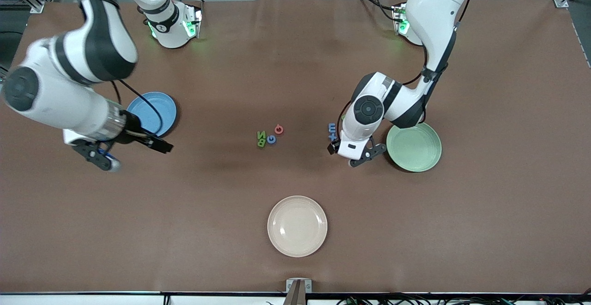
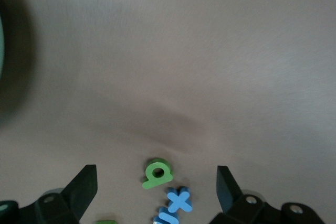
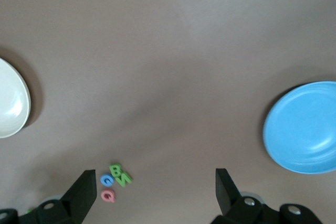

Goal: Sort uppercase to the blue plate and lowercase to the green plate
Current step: 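Grasp the green a with the left gripper while the right gripper grasps B, then release the a onto the green plate while the right gripper lifts the B, then place the B on the blue plate while the left gripper grasps the x, then release the blue x onto the green plate while the right gripper returns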

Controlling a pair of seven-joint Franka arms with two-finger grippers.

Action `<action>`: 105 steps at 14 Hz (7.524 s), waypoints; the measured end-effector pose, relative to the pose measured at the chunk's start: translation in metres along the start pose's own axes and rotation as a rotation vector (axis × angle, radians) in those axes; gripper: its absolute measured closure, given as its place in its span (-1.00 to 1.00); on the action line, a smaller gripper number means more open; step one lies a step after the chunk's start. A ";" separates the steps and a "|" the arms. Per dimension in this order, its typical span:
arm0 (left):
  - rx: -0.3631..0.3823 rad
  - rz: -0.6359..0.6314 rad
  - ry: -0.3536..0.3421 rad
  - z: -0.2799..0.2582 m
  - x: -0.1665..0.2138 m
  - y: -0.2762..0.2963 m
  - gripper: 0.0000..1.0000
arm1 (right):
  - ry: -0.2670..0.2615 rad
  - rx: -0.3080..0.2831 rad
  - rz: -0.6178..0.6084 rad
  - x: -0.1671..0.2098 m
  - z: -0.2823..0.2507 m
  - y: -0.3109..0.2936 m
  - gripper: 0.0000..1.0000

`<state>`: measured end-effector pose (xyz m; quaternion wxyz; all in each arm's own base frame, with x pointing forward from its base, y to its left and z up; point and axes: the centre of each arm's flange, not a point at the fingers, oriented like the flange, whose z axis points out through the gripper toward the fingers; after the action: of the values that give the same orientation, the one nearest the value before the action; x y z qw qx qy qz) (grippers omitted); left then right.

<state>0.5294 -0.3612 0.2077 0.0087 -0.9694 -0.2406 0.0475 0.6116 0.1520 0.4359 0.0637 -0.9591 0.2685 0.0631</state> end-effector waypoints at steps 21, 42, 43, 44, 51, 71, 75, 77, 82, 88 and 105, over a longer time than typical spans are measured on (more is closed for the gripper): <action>0.006 -0.090 0.000 0.036 -0.026 -0.003 0.18 | 0.084 -0.027 -0.079 -0.136 0.278 -0.117 -0.14; 0.121 0.406 0.028 -0.048 0.070 -0.205 0.32 | 0.087 -0.044 -0.080 -0.155 0.299 -0.120 -0.14; 0.104 0.421 0.045 -0.039 0.071 -0.213 0.32 | 0.087 -0.045 -0.082 -0.158 0.299 -0.121 -0.13; 0.089 0.434 0.057 -0.029 0.069 -0.217 0.32 | 0.088 -0.047 -0.085 -0.160 0.300 -0.122 -0.12; 0.062 0.457 0.052 0.023 0.057 -0.218 0.32 | 0.092 -0.048 -0.083 -0.163 0.298 -0.123 0.34; -0.020 0.220 0.013 -0.002 -0.037 -0.027 -0.99 | -0.064 -0.194 -0.406 -0.006 0.152 0.151 0.43; -0.051 0.197 0.018 0.024 -0.038 -0.007 -0.99 | -0.040 -0.167 -0.457 -0.003 0.174 0.225 0.43; -0.058 0.206 0.016 0.029 -0.044 0.001 -0.98 | -0.018 -0.166 -0.479 -0.007 0.194 0.259 0.43; -0.055 0.214 0.010 0.036 -0.049 0.006 -0.79 | -0.016 -0.173 -0.482 -0.020 0.217 0.293 0.43; -0.047 0.216 0.004 0.041 -0.055 0.009 -0.17 | -0.016 -0.169 -0.454 -0.016 0.215 0.305 0.33; 0.082 0.318 0.020 -0.043 0.033 -0.097 0.45 | 0.046 -0.143 -0.394 -0.051 0.177 0.150 -1.00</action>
<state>0.5171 -0.2594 0.2516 0.0430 -0.9945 -0.0818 0.0484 0.4748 0.0781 0.2560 0.0001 -0.9963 0.0720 0.0463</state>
